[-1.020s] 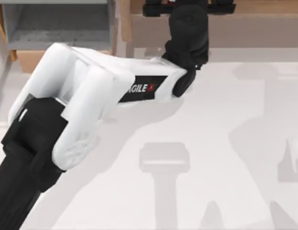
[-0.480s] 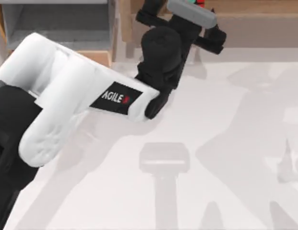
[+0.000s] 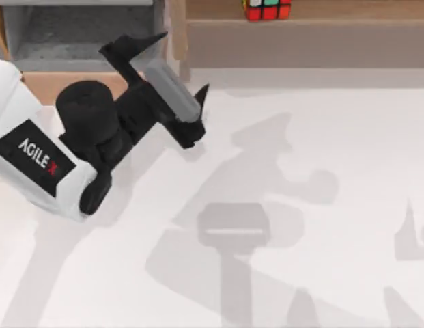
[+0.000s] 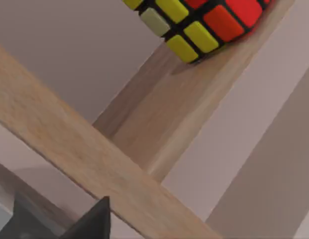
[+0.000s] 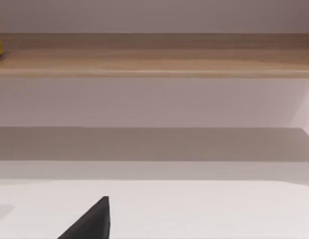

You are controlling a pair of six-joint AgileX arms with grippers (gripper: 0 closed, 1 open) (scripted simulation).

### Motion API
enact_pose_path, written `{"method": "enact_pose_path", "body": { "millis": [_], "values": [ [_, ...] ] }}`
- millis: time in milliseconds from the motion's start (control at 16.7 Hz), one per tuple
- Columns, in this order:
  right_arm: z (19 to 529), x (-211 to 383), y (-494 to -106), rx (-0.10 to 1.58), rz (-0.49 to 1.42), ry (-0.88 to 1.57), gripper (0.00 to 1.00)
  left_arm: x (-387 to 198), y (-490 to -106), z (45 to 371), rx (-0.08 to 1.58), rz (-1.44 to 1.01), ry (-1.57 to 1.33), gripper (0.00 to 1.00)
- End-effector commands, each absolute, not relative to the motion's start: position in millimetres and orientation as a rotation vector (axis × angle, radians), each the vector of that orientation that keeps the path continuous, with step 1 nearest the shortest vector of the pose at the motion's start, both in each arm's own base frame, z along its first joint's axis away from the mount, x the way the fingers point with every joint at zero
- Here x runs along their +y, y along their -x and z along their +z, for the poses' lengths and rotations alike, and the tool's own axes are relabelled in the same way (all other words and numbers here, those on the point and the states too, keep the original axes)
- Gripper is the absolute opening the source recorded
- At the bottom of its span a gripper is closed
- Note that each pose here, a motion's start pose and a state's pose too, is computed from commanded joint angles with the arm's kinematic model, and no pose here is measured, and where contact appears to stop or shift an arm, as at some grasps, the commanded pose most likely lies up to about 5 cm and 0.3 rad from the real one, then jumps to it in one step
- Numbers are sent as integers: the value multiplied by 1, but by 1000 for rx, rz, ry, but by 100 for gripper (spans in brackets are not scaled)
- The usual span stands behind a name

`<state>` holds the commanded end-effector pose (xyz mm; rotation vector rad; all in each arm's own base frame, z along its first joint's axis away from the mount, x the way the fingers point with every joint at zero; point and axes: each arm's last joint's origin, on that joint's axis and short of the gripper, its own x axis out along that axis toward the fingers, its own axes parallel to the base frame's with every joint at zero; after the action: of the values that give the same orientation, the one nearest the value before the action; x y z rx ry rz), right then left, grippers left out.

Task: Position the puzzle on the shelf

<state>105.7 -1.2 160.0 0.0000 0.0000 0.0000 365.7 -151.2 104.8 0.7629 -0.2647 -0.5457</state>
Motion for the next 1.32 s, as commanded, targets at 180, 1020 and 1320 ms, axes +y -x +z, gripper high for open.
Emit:
{"method": "enact_pose_path", "body": {
  "millis": [180,1020,1320],
  "values": [
    [160,-1,-106,0,0,0,100,-74,-339,98,-264,-535,-931,100],
    [160,-1,-106,0,0,0,100,163,-230,93,-32,-56,-1538,100],
    [160,-1,-106,0,0,0,100,175,-229,95,-16,-16,-1571,100]
  ]
}}
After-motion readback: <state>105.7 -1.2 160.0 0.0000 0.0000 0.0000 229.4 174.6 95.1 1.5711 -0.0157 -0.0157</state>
